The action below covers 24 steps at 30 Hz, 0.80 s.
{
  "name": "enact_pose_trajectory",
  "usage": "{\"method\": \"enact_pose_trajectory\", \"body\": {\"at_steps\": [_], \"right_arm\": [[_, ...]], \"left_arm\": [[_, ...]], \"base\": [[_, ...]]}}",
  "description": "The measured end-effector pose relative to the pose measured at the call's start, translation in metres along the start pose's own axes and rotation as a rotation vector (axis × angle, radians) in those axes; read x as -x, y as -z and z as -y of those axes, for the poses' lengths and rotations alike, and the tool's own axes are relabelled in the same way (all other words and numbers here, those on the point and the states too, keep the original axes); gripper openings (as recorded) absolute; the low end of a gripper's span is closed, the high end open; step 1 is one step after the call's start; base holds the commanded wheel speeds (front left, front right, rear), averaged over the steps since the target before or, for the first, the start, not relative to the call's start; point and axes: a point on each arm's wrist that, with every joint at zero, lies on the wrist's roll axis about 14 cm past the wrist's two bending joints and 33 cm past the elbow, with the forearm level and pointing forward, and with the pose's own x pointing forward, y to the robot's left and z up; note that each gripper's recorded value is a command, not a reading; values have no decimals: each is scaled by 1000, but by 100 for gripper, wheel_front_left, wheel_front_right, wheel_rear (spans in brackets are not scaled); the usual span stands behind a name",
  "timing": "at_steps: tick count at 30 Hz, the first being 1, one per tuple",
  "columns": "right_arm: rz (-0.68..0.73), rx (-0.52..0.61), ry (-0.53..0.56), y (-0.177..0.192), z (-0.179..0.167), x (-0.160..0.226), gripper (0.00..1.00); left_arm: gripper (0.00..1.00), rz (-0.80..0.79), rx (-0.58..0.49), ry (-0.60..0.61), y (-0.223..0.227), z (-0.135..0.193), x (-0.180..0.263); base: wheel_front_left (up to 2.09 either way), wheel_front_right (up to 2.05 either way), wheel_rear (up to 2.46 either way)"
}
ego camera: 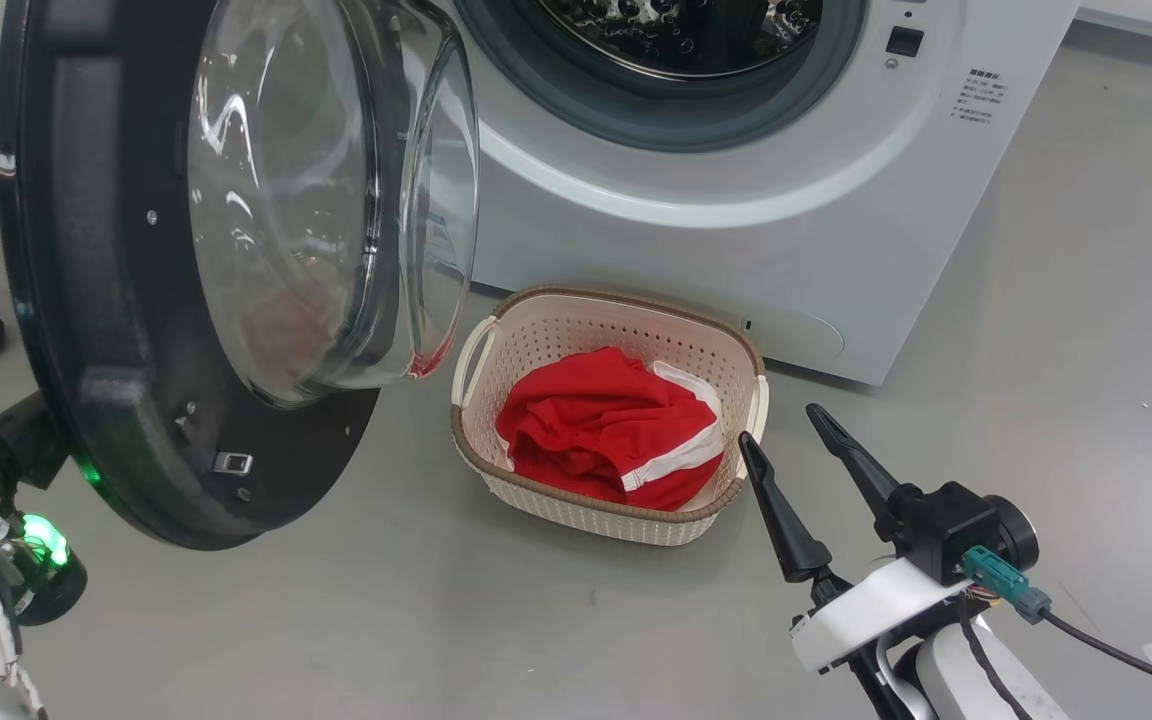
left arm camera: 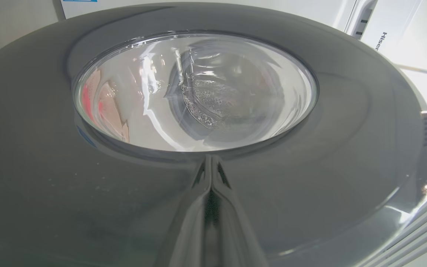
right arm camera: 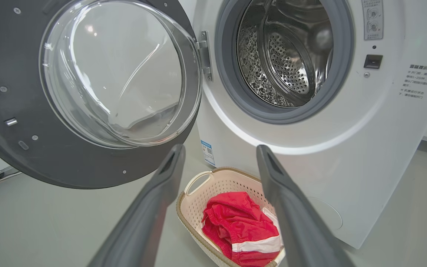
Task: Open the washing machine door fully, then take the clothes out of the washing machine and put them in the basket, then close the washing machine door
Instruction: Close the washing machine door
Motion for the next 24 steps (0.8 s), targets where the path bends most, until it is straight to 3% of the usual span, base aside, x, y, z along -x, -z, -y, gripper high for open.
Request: {"method": "enact_pose_trajectory", "body": {"at_steps": [12,24], "right_arm": [[1,0,-4,-1,-3,-1,100],[0,-6,4,-1,-5,3,100]], "left_arm": [[0,-20,-75,-8,10,2,9],[0,171,-251,-109,-14,-8,39]], "base": [[0,0,0],[0,0,0]]}}
